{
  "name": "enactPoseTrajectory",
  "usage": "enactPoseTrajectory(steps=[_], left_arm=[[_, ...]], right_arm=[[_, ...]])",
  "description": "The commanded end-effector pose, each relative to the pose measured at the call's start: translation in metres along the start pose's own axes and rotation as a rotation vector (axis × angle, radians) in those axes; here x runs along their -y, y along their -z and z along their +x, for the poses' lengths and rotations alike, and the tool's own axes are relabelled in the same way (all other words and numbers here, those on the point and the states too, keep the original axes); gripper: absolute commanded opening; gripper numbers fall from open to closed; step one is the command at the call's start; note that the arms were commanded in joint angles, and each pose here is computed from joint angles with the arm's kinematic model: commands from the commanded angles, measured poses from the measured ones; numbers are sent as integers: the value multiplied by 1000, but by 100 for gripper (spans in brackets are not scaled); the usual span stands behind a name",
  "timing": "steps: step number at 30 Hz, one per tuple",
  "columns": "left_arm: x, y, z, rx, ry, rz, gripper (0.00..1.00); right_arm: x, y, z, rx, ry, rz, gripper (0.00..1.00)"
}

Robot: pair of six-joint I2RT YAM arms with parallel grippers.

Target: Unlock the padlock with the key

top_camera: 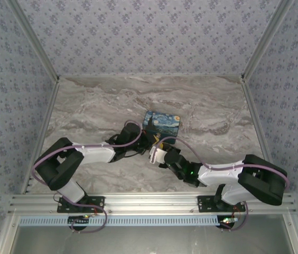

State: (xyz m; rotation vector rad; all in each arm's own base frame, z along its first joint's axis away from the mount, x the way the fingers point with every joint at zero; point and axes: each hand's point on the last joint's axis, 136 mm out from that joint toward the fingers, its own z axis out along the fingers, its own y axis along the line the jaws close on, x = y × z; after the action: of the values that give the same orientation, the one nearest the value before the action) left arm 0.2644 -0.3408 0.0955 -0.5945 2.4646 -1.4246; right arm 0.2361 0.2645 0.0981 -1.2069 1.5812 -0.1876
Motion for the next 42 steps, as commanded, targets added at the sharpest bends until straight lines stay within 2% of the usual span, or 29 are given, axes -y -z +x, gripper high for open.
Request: enactPoseTrajectory(steps=[1, 19, 28, 36, 42], left_arm=[[34, 3, 0, -8, -12, 95, 5], [32, 0, 2, -17, -2, 97, 4], [31, -1, 2, -19, 4, 97, 4], [31, -1, 2, -15, 8, 100, 4], [32, -1, 1, -11, 12, 103, 4]], right_arm=[[11, -4, -12, 22, -48, 36, 27], [21, -13, -13, 30, -109, 62, 19], [24, -15, -8, 12, -152, 73, 1], [31, -16, -2, -19, -323, 113, 0], [37, -15, 8, -38, -559, 168, 0]])
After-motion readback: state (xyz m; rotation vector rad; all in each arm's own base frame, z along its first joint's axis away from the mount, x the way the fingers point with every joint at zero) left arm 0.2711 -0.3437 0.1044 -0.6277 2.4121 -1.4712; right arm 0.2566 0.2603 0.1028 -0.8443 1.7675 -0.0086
